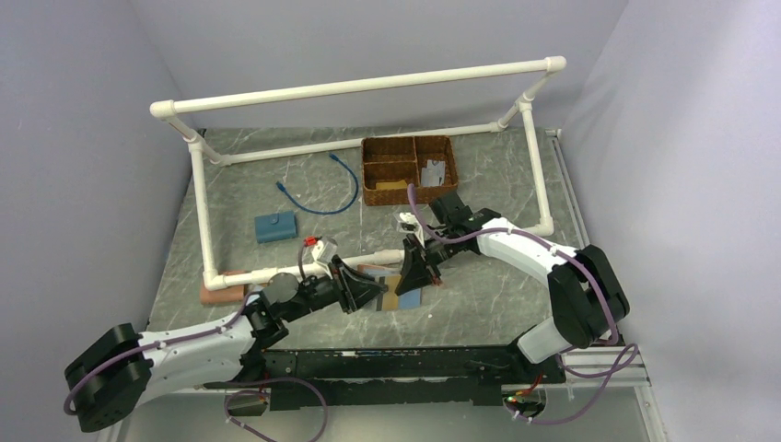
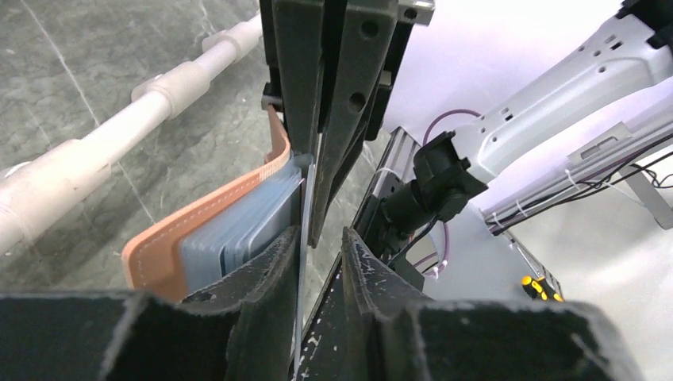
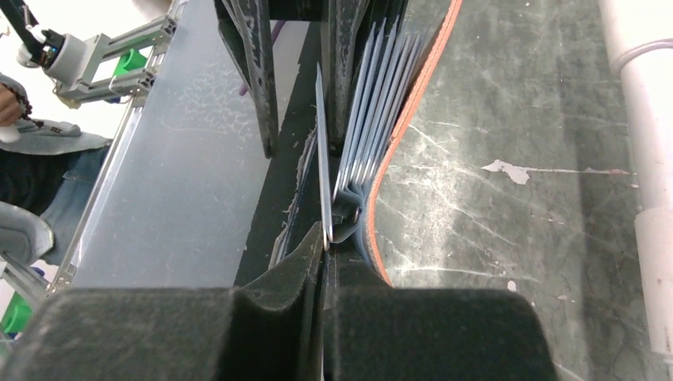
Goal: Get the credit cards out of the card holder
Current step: Remove the credit card from the card holder.
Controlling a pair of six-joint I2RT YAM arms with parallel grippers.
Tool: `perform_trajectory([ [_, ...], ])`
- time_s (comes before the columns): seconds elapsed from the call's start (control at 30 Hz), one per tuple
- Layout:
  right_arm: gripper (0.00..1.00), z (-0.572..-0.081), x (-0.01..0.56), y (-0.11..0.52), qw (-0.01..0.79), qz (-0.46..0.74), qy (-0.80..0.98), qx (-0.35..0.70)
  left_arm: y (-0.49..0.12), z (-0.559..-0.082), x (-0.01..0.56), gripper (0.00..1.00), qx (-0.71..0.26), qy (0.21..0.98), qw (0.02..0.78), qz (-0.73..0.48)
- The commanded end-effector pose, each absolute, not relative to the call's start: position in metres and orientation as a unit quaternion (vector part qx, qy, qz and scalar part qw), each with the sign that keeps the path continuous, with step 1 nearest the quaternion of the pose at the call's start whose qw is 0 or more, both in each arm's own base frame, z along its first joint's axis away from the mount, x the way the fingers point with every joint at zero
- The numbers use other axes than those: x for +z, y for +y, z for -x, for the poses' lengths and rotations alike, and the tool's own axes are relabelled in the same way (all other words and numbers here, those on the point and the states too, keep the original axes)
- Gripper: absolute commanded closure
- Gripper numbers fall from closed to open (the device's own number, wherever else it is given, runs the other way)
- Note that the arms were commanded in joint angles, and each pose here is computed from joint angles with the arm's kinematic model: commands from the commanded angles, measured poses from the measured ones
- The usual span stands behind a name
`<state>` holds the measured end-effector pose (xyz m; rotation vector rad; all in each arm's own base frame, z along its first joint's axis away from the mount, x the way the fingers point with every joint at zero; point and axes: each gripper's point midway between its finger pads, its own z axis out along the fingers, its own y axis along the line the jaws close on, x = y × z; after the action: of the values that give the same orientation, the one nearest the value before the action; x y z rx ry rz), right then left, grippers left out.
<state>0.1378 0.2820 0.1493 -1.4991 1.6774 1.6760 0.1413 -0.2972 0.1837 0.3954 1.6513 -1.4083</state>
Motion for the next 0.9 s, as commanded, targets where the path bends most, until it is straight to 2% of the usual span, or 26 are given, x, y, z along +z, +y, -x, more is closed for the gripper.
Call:
perform_trajectory([
  [0.0,1.00,-0.134,0.170,0.288,0.192,0.546,0.539,0.612,-0.292,-0.142,0.202,0.68,-0.579,0.651,0.469,-0.147],
  [0.33,1.00,-0.136,0.165,0.285,0.194,0.555,0.538,0.604,-0.282,-0.136,0.194,0.66,-0.574,0.658,0.466,-0.143],
  [0.47,1.00,-0.136,0.159,0.281,0.203,0.581,0.530,0.583,-0.272,-0.136,0.185,0.36,-0.552,0.681,0.461,-0.137],
  [0.77,1.00,-0.136,0.149,0.274,0.203,0.614,0.522,0.556,-0.236,-0.135,0.170,0.08,-0.489,0.715,0.482,-0.130],
  [0.87,1.00,-0.134,0.149,0.273,0.204,0.619,0.517,0.555,-0.230,-0.132,0.166,0.06,-0.483,0.716,0.486,-0.134],
])
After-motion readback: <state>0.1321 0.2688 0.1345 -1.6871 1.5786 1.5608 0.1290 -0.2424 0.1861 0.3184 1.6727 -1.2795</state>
